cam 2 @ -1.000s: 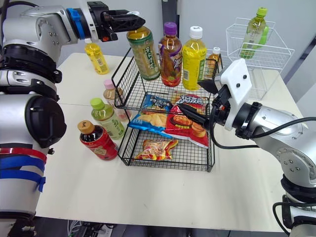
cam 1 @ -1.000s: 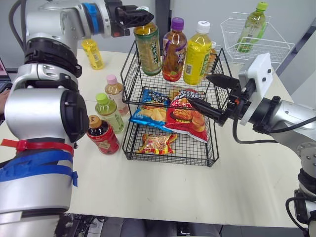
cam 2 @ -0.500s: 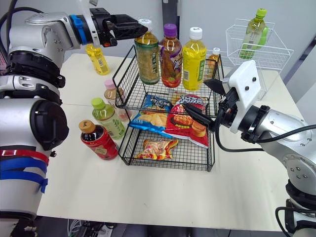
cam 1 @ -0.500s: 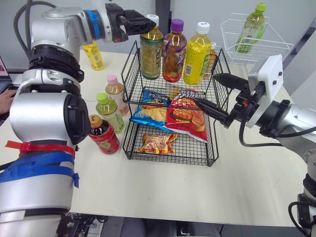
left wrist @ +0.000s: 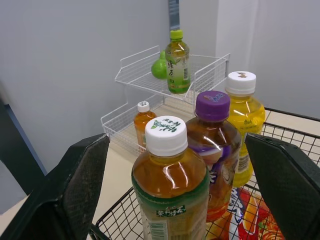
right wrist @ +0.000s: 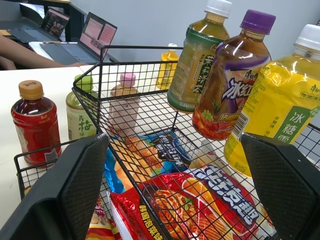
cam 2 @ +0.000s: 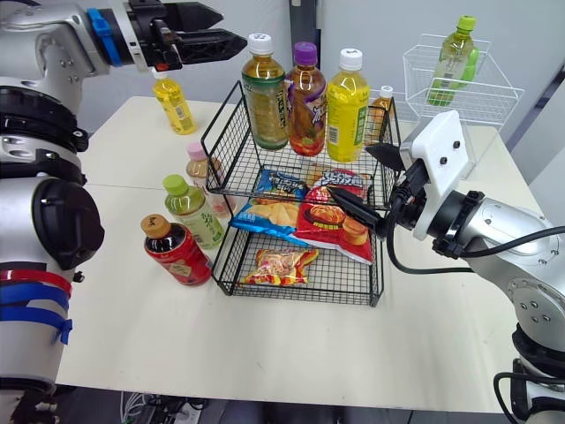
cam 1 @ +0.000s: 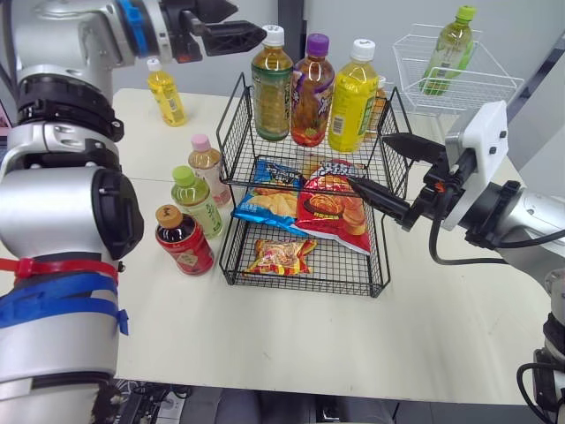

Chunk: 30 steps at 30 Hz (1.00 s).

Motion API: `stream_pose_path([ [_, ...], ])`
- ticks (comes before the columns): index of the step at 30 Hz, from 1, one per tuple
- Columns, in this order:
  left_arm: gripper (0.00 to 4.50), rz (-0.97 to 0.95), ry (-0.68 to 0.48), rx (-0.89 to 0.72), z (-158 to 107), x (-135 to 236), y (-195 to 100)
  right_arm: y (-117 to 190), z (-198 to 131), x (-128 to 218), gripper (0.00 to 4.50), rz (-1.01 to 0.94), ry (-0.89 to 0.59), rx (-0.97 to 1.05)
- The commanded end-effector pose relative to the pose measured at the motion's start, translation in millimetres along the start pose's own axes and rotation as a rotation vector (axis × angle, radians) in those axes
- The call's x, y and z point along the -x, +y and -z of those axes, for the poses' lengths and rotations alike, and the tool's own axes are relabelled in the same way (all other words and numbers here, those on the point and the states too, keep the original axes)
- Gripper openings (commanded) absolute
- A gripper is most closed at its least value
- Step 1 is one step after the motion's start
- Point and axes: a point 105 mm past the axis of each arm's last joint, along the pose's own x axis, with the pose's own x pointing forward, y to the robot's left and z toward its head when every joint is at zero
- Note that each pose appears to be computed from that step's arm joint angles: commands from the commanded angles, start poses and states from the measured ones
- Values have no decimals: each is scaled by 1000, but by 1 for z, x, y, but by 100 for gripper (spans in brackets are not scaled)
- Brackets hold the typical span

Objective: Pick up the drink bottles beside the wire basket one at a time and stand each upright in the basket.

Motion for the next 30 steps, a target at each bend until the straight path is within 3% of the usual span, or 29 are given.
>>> stream_pose_path([
  [1, 448, -2, -43, -90, -25, 21, -2, -4, -17, 6, 450, 30, -69, 80],
  [7, 448, -80, -44, -125, -28, 62, -2, -6, -22, 9, 450, 2, -131, 119],
  [13, 448, -256, 21, -133, -11, 127, -10, 5, -23, 2, 450, -261, -142, 66],
  [19, 448, -310, 186, -49, 45, 175, -49, 19, -14, 0, 450, -493, -107, 60],
  [26, 448, -359, 231, 75, 100, 203, -88, 32, -4, -3, 450, -606, -96, 44],
  [30, 448, -374, 179, 162, 120, 188, -111, 35, -1, -5, 450, -615, -98, 42],
])
